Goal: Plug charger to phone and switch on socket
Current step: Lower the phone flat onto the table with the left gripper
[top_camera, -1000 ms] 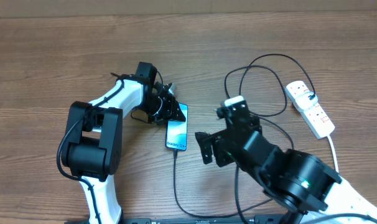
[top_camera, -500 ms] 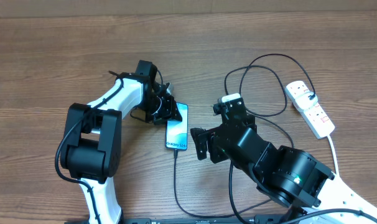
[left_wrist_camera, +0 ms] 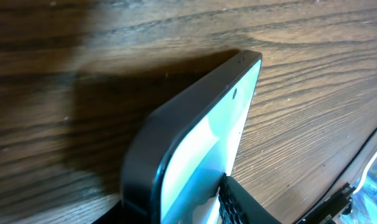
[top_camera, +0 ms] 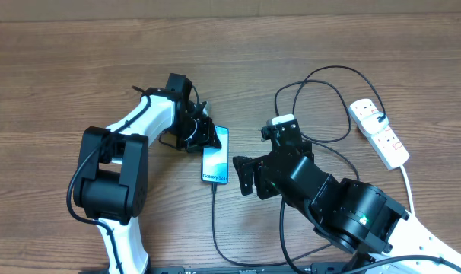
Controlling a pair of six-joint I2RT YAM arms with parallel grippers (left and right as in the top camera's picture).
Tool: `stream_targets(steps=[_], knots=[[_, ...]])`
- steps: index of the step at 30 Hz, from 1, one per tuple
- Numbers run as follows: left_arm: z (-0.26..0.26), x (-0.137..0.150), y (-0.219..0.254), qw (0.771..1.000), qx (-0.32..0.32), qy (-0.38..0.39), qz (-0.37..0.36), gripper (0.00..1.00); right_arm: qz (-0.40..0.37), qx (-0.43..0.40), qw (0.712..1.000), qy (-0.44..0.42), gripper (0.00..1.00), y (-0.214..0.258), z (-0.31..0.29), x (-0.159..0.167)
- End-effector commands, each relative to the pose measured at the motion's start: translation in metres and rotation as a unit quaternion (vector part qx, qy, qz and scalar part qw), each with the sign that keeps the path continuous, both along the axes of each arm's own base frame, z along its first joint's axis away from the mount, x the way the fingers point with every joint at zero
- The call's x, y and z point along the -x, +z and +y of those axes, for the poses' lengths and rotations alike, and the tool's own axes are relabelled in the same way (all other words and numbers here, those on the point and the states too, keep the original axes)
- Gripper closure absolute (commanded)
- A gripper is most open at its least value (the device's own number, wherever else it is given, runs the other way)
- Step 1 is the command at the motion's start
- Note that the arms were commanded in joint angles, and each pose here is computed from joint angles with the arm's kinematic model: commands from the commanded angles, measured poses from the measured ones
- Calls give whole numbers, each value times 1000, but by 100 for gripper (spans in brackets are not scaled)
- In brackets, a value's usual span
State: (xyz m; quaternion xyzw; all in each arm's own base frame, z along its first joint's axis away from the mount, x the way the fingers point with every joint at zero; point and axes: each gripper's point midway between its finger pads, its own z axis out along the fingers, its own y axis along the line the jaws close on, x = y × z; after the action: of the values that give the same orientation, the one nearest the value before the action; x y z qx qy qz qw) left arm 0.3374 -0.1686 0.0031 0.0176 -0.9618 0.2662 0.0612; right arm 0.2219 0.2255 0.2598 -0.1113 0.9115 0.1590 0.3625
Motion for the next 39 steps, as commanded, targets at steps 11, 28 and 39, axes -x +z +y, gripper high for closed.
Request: stream_targets(steps=[11,28,39], knots=[[36,17,-38,994,-107,6,35,57,-13,-12,1000,-9,0,11,-1,-4],[38,18,-38,993,-112,5,37,57,-13,-12,1000,-9,0,11,-1,-4],[48,20,-41,989,-143,10,39,57,-13,-11,1000,-9,0,11,-1,-4]])
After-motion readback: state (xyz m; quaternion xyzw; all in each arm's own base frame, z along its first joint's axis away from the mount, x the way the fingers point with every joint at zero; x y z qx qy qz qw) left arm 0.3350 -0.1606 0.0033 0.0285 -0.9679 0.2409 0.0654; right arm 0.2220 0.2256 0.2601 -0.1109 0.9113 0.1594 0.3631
